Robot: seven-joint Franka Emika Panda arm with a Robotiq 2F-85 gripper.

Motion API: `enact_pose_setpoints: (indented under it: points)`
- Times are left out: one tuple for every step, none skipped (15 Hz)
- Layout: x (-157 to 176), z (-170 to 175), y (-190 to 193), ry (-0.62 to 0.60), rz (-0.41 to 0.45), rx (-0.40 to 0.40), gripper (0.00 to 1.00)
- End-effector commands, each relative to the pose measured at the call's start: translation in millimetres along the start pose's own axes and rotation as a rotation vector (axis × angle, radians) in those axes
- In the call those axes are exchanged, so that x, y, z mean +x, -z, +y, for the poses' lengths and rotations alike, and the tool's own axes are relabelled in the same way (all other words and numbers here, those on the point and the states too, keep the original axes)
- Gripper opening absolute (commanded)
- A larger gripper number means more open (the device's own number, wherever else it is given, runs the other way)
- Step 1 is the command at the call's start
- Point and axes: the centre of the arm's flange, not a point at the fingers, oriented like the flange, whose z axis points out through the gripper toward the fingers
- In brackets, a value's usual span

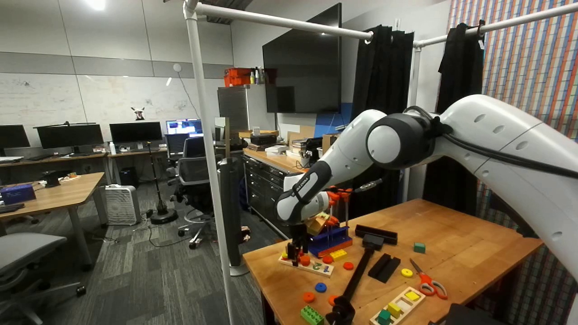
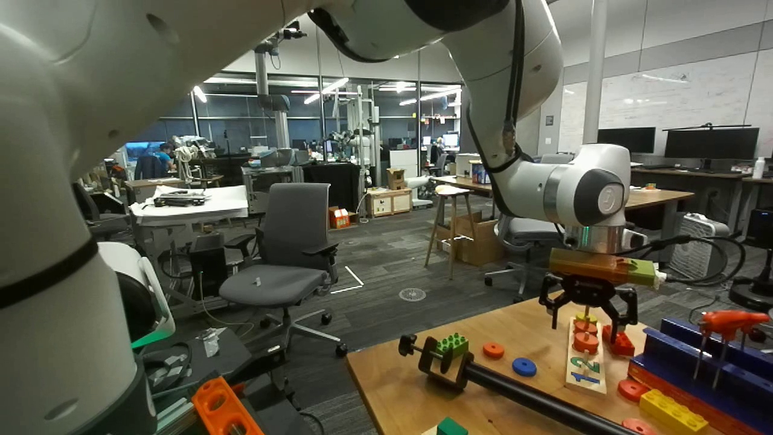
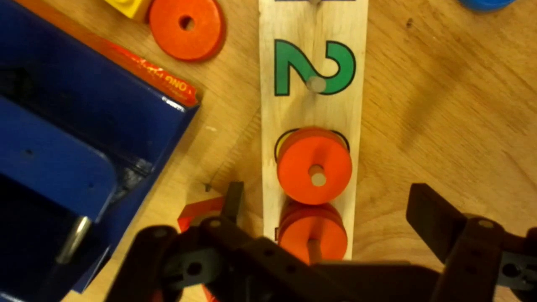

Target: Pick up the orange object from the wooden object and put it on the table

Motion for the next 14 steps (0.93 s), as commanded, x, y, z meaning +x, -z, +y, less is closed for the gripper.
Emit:
enact_pose_setpoints:
  points:
    - [-2.8, -5.5, 7.6, -0.015, 0.009, -0.065, 1.0]
    - [-3.6, -5.8, 8.2, -0.019, 0.008, -0.073, 1.0]
    - [-5.2, -5.7, 9.2, -0.024, 0.01, -0.081, 1.0]
    - [-6.5, -5.2, 10.0, -0.03, 0.013, -0.087, 1.0]
    - [-7.9, -4.6, 11.2, -0.037, 0.015, -0.091, 1.0]
    - [-8.9, -3.7, 12.2, -0.042, 0.019, -0.093, 1.0]
    - [-9.5, -2.8, 12.8, -0.047, 0.023, -0.097, 1.0]
    - [-10.2, -2.3, 12.9, -0.051, 0.024, -0.095, 1.0]
    - [-10.9, -1.8, 12.5, -0.053, 0.025, -0.096, 1.0]
    - [-11.6, -1.7, 12.4, -0.056, 0.026, -0.094, 1.0]
    - [-12.1, -1.6, 12.6, -0.059, 0.027, -0.092, 1.0]
    - [-12.4, -1.6, 12.5, -0.062, 0.025, -0.085, 1.0]
    - [-12.7, -1.8, 12.1, -0.062, 0.022, -0.081, 0.77]
    - [-13.1, -2.2, 11.8, -0.064, 0.019, -0.079, 0.73]
